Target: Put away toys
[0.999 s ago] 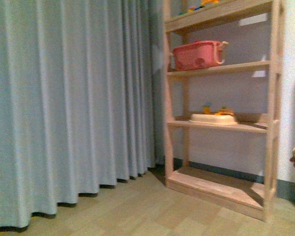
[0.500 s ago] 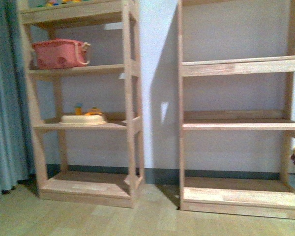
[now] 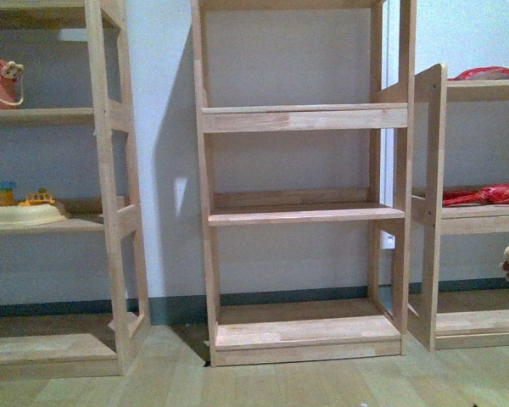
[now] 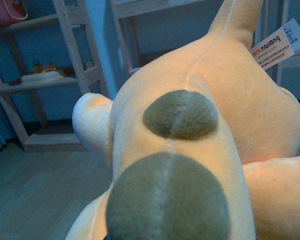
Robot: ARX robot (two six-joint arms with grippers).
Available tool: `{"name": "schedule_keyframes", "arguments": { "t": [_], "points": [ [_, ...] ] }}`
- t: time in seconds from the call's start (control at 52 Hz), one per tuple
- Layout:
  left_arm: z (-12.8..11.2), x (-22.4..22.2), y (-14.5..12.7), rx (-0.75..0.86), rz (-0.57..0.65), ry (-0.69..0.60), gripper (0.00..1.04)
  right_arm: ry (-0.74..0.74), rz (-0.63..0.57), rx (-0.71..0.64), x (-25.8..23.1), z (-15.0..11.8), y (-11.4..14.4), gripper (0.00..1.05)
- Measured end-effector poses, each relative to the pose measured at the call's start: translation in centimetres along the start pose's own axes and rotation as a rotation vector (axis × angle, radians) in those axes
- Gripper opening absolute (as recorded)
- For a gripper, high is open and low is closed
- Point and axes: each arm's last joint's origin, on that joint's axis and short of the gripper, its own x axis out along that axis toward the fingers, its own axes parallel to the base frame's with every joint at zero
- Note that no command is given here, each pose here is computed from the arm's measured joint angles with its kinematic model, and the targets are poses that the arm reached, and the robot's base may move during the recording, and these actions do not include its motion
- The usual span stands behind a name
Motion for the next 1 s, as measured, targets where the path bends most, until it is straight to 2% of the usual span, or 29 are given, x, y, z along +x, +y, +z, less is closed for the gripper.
{"name": "schedule_keyframes", "arguments": {
  "t": [0.999],
  "points": [
    [0.0, 0.0, 0.0, 0.0, 0.001, 0.0, 0.98, 0.001, -0.002, 0.0, 0.0, -0.03, -0.01, 0.11]
  ]
}}
